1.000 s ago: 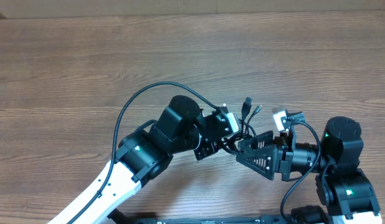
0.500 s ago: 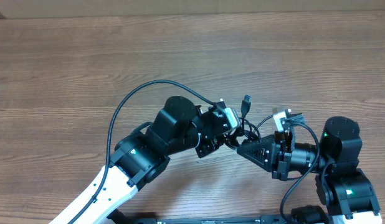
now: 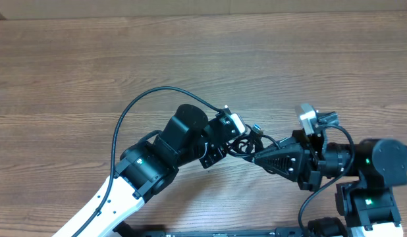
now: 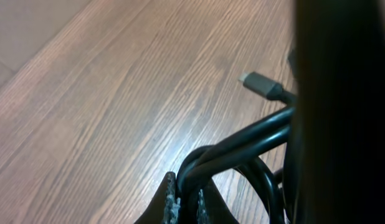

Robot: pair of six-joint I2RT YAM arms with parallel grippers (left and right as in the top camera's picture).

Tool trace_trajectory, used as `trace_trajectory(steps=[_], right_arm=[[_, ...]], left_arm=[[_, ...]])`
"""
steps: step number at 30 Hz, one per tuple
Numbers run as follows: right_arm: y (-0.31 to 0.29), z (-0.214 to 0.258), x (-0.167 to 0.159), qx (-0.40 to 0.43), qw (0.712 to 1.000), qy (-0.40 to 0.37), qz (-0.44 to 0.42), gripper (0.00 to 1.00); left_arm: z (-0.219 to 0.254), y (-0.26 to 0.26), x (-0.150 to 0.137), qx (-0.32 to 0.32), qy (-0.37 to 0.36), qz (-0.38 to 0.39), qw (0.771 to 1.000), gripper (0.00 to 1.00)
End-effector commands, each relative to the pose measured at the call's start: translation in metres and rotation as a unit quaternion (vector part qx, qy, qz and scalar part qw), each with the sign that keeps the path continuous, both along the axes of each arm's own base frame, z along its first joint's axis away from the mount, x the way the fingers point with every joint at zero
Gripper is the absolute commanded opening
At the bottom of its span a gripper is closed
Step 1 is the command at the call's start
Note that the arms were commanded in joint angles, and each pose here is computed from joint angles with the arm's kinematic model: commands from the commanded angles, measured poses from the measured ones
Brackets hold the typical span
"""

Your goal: Untangle cables

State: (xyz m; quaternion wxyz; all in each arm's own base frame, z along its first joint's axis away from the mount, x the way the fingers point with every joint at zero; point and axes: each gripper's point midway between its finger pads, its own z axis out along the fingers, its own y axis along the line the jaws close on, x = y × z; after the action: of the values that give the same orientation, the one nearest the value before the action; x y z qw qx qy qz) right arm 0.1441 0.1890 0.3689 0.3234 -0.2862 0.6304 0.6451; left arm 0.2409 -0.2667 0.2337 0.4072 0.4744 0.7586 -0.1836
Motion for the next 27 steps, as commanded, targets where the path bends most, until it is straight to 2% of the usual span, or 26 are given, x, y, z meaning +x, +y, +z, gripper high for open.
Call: trace_trajectory(steps=[1,13,14,16,18,24,27], right_arm=[[-0.001,0.022,-0.006,0.016,0.999,0.028,0.0,0.04],[-0.01,0.043,0.034,0.098,0.975,0.171,-0.101,0.04],[-0.012,0.044,0.04,0.107,0.972,0.174,-0.116,0.04],[-0.019,0.044,0.056,0.128,0.96,0.192,-0.159,0.04],[-0.023,0.046,0.064,0.144,0.952,0.204,-0.178,0.04],[-0.032,0.051,0.077,0.194,0.916,0.291,-0.196,0.04],[-0.032,0.051,0.077,0.199,0.912,0.304,-0.194,0.04]], left_arm=[[0.011,0.003,0.0,-0.005,-0.01,0.009,1.0,0.04],[0.007,0.002,-0.006,-0.002,0.002,0.0,1.0,0.04],[0.007,0.0,-0.008,-0.006,0.005,-0.01,1.0,0.04],[0.008,-0.011,-0.03,-0.013,0.009,-0.09,0.996,0.04],[0.005,-0.011,-0.036,-0.005,0.005,-0.115,0.993,0.04],[0.006,-0.012,-0.036,0.009,-0.025,-0.139,0.99,0.04],[0.012,-0.015,-0.032,-0.001,-0.039,-0.14,0.989,0.04]])
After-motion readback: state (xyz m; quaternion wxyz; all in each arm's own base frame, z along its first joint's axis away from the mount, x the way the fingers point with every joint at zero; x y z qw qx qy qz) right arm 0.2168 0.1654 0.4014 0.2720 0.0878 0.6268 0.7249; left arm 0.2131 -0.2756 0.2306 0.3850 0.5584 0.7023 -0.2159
